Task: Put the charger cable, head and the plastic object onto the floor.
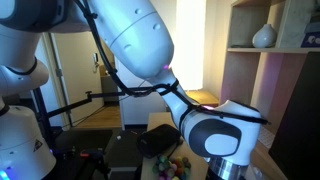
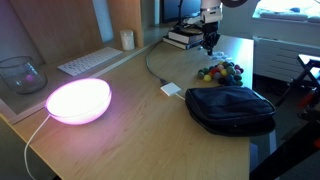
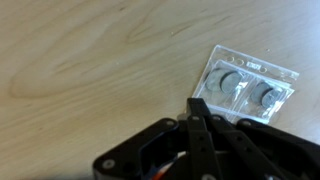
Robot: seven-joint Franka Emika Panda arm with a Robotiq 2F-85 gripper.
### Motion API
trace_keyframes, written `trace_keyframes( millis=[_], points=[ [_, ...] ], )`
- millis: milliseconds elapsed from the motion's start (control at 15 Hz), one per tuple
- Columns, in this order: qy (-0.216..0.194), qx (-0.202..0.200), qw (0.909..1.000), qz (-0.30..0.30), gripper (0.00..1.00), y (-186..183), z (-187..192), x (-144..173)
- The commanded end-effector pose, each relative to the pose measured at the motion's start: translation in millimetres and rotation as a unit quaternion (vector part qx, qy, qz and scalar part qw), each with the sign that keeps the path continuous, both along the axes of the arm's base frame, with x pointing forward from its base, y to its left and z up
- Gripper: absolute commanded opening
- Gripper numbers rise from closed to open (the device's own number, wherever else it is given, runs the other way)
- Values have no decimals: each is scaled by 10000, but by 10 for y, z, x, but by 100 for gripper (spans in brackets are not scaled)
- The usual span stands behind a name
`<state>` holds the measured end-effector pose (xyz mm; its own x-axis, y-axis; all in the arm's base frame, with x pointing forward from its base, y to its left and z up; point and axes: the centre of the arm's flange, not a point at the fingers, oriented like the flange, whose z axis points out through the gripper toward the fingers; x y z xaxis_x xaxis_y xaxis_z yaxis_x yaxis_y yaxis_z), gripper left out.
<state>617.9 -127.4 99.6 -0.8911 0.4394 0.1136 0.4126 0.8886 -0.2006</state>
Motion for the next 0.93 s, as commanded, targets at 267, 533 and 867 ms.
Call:
trace_keyframes(
  millis=[267,533,867],
  points=[
    [89,28,10000,-23,0,-65,-169,-19],
    [107,1,9999,-31,0,-72,-194,-19],
    [101,-52,9999,58,0,-79,-201,-163]
  ],
)
